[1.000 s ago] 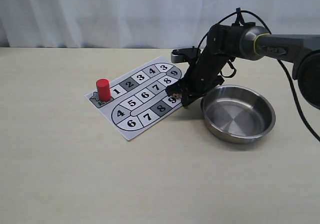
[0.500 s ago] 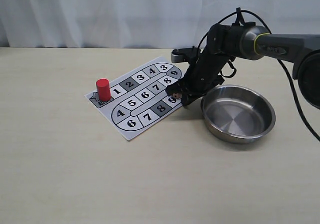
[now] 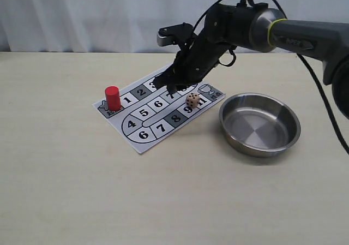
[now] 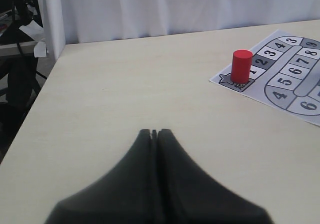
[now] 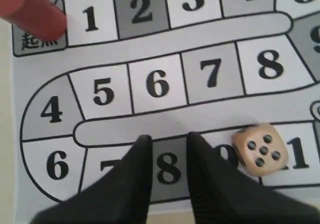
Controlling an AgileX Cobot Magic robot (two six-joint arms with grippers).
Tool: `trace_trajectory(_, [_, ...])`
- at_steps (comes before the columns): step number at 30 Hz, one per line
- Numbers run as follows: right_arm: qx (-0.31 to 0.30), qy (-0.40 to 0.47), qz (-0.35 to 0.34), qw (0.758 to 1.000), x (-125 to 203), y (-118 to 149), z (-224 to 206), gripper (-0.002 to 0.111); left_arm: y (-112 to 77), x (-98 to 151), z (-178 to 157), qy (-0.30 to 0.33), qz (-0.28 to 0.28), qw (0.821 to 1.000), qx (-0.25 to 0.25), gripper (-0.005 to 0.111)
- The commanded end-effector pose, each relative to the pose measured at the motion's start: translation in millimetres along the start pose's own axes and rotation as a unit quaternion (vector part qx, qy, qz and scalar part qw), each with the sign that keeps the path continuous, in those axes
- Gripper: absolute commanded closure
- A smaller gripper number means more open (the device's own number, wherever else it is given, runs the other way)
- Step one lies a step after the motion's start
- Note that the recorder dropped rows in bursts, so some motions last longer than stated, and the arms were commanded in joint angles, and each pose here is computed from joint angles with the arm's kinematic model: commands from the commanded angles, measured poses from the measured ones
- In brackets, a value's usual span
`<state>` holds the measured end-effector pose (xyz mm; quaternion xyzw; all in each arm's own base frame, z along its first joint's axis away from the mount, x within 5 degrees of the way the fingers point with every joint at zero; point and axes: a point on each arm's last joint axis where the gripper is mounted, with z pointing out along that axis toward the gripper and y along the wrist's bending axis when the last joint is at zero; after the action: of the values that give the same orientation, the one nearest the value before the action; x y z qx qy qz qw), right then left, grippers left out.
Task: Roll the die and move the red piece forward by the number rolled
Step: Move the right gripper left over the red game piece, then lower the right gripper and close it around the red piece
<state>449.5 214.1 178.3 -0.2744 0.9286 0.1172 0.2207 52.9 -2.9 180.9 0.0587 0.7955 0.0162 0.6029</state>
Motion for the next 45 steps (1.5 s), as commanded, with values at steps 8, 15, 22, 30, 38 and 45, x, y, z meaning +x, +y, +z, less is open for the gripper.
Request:
trace_trajectory(8, [-0.062,-0.141,0.033,0.988,-28.6,36.7,-0.4,0.054,-0.1,-0.4,0.2,-0.005,-0.005,1.0,0.0,0.107])
trace_trajectory(15, [-0.088,-0.158,0.025,0.983,-36.9,57.1,21.4,0.054,-0.1,-0.4,0.2,-0.005,-0.005,1.0,0.0,0.107])
trace_trajectory(22, [-0.082,-0.189,-0.034,0.978,-48.2,77.7,52.0,0.054,-0.1,-0.4,0.2,-0.005,-0.005,1.0,0.0,0.107])
trace_trajectory(30, [-0.055,-0.219,-0.028,0.974,-43.0,81.7,83.7,0.054,-0.1,-0.4,0.2,-0.005,-0.005,1.0,0.0,0.107])
trace_trajectory(38, [-0.059,-0.221,-0.042,0.973,-40.2,97.5,90.1,0.054,-0.1,-0.4,0.2,-0.005,-0.005,1.0,0.0,0.107])
trace_trajectory(45, [-0.059,-0.214,-0.05,0.974,-38.6,97.6,91.5,0.054,-0.1,-0.4,0.2,-0.005,-0.005,1.0,0.0,0.107])
